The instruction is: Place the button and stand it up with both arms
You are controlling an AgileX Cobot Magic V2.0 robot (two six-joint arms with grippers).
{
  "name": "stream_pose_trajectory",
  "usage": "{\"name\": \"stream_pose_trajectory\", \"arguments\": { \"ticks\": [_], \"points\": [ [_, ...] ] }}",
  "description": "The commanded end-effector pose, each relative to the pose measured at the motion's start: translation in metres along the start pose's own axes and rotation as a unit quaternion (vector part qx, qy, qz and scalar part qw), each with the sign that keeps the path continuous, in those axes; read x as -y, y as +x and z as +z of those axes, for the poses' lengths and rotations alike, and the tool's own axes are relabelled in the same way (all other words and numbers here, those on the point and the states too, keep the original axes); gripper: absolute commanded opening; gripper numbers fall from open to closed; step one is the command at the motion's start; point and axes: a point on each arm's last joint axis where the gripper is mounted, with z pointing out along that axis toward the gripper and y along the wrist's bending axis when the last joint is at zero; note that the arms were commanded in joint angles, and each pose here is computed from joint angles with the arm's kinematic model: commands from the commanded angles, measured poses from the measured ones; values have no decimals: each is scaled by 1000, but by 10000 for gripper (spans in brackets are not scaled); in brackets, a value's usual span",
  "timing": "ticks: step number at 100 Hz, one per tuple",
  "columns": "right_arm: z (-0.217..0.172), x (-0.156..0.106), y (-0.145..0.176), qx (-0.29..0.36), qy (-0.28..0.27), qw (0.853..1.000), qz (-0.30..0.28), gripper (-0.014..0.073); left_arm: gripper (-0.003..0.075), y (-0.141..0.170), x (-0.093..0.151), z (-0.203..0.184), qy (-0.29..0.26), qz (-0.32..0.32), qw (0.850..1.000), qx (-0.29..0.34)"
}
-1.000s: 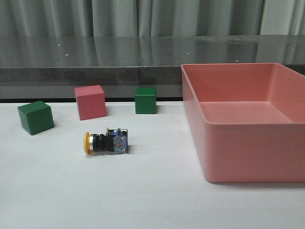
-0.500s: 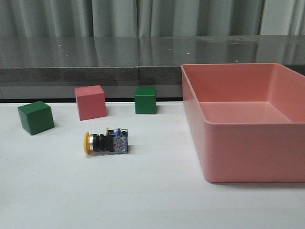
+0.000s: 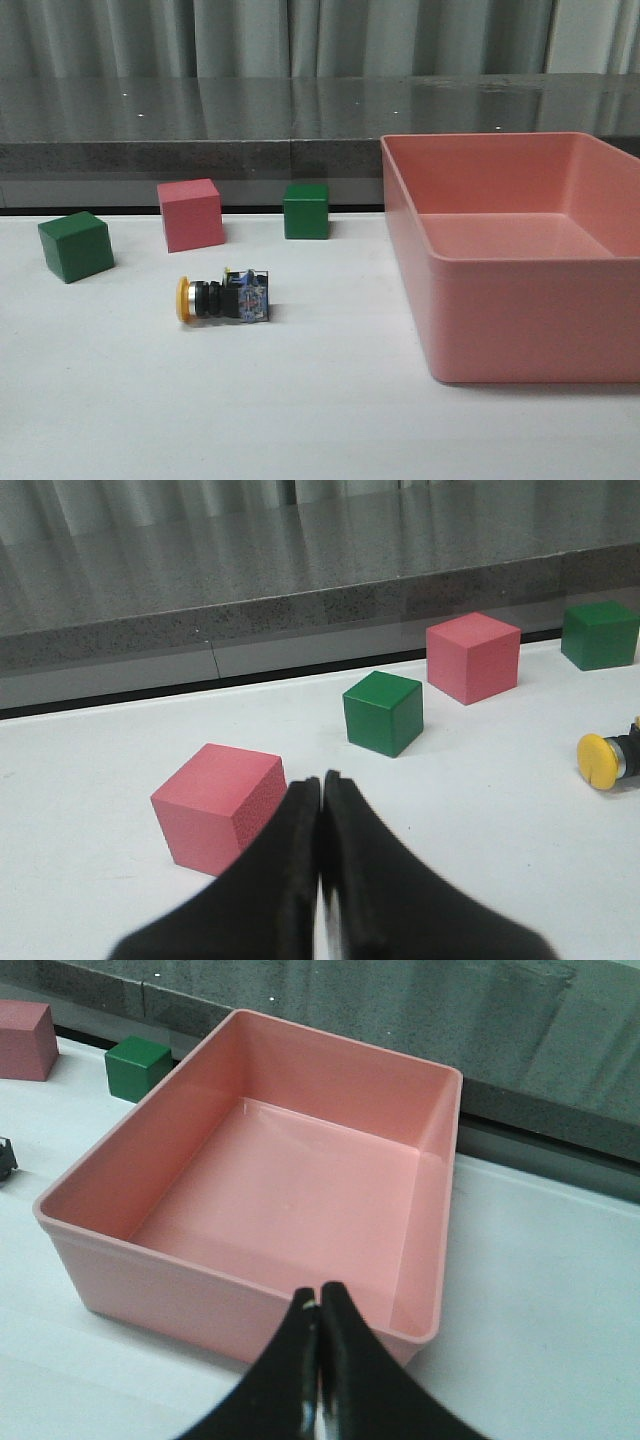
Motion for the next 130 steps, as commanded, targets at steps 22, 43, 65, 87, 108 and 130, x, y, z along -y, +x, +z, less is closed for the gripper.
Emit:
{"name": "stream_pose_trajectory", "arguments": {
  "ticks": [22, 43, 65, 87, 108, 130],
  "points": [
    [-3, 4, -13, 42, 15, 999, 5, -76, -20, 0, 0, 0, -10, -11, 998, 67],
    [-3, 3, -13, 41, 14, 999, 5, -76, -20, -5, 0, -1, 5, -157, 984, 89],
    [-3, 3, -12, 32, 10, 999, 5, -76, -20, -36, -2, -9, 21, -175, 980, 96],
    [-3, 2, -11, 28, 8, 1000, 5, -76, -20, -98, -5, 1, 53, -162, 985, 5],
    [-3, 2, -11, 26, 7, 1000, 5, -76, -20, -138, -5, 51, 98, -79, 982, -144],
    [-3, 2, -10, 25, 7, 1000, 5, -76, -18, -148, 4, 109, 180, -3, 959, -221]
  ]
}}
